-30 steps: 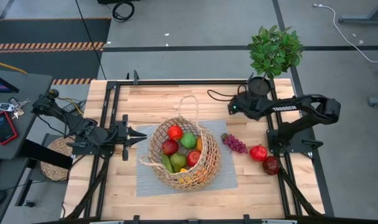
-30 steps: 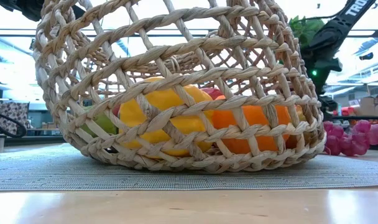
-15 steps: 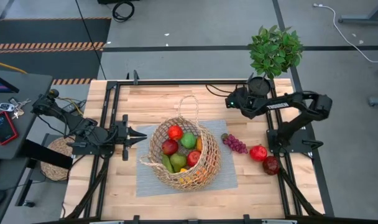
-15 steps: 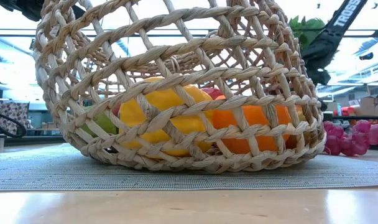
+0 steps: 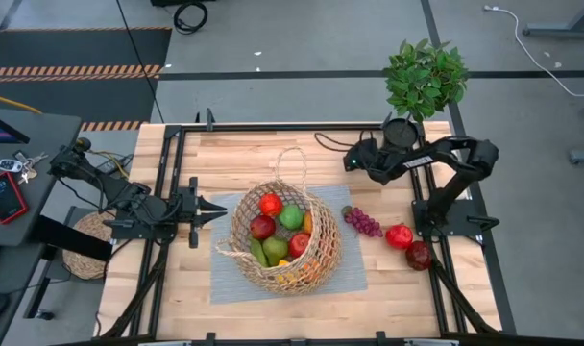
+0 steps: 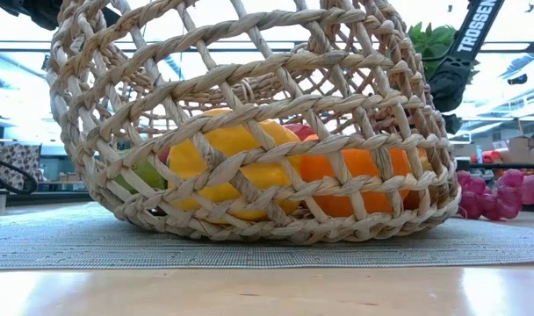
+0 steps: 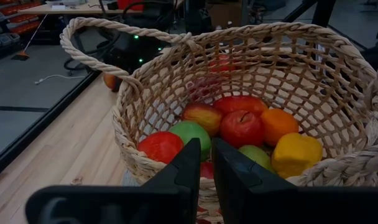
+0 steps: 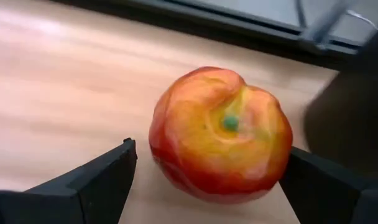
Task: Build produce basket
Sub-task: Put the red apple into the basket
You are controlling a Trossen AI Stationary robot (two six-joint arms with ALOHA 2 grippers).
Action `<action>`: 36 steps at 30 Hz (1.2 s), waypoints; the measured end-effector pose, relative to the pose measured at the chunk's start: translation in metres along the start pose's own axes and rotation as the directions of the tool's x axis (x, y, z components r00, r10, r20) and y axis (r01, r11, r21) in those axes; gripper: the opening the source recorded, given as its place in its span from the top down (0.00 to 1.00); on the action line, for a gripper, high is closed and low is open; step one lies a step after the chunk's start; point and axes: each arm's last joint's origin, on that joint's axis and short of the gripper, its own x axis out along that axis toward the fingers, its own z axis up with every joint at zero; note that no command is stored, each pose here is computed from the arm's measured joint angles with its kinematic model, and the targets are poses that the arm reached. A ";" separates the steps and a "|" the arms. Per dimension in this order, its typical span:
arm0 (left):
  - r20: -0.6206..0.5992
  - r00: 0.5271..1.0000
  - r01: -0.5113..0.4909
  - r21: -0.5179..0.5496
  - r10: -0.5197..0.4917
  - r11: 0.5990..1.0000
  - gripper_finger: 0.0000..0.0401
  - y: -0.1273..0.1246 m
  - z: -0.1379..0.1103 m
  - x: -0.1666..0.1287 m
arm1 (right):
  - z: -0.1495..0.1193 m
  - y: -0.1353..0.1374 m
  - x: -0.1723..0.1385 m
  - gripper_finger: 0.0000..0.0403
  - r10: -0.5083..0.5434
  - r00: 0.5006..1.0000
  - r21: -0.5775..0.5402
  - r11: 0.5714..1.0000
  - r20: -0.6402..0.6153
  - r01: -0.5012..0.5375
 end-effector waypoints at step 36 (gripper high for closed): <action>0.000 1.000 0.000 0.000 0.000 1.000 0.88 0.000 0.000 0.000 | 0.010 0.014 -0.039 0.32 0.416 0.874 0.015 0.901 0.253 -0.433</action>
